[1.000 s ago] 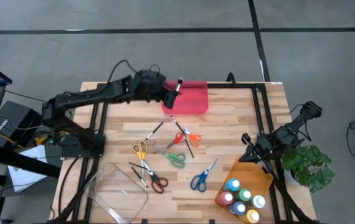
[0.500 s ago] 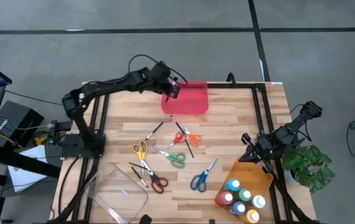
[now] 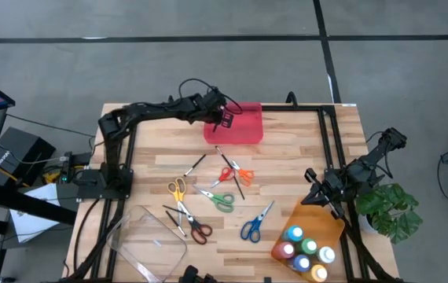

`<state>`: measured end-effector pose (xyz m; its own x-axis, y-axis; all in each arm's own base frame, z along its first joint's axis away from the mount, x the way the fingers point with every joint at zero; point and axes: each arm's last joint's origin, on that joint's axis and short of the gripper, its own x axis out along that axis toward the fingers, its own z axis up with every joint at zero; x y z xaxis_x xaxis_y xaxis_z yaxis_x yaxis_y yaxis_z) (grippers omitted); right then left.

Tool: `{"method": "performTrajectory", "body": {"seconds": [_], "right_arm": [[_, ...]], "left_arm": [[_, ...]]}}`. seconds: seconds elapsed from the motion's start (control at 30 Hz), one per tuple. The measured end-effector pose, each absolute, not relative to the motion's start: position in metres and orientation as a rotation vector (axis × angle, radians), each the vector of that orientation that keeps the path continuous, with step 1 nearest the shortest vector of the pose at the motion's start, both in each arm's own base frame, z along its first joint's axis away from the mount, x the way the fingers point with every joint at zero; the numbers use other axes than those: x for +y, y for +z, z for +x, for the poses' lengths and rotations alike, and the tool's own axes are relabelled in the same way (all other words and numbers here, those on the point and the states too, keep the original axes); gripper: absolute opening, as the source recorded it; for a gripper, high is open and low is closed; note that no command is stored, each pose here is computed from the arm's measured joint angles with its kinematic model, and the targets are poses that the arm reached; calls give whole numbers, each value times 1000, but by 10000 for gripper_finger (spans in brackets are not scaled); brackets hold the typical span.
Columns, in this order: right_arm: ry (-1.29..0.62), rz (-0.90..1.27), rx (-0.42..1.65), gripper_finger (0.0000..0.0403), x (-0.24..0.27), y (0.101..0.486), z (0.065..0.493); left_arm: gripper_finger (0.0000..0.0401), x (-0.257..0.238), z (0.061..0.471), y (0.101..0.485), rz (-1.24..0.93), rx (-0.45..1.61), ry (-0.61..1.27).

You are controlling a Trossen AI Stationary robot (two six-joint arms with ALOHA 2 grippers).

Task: Pick & Place Paint Supplies
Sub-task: Put the silver brush into the red bin

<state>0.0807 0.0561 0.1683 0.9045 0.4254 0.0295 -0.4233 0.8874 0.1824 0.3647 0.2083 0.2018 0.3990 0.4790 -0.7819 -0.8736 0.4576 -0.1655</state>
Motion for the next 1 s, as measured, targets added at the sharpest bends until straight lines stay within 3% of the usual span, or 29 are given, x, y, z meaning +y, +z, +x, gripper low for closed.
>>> {"method": "performTrajectory", "body": {"seconds": [0.73, 1.0], "right_arm": [[441, 186, 12, 9, 56, 168, 81], [441, 187, 12, 9, 56, 168, 81]], "left_arm": [[48, 204, 371, 180, -616, 807, 935], [114, 200, 374, 182, -559, 815, 894]]}}
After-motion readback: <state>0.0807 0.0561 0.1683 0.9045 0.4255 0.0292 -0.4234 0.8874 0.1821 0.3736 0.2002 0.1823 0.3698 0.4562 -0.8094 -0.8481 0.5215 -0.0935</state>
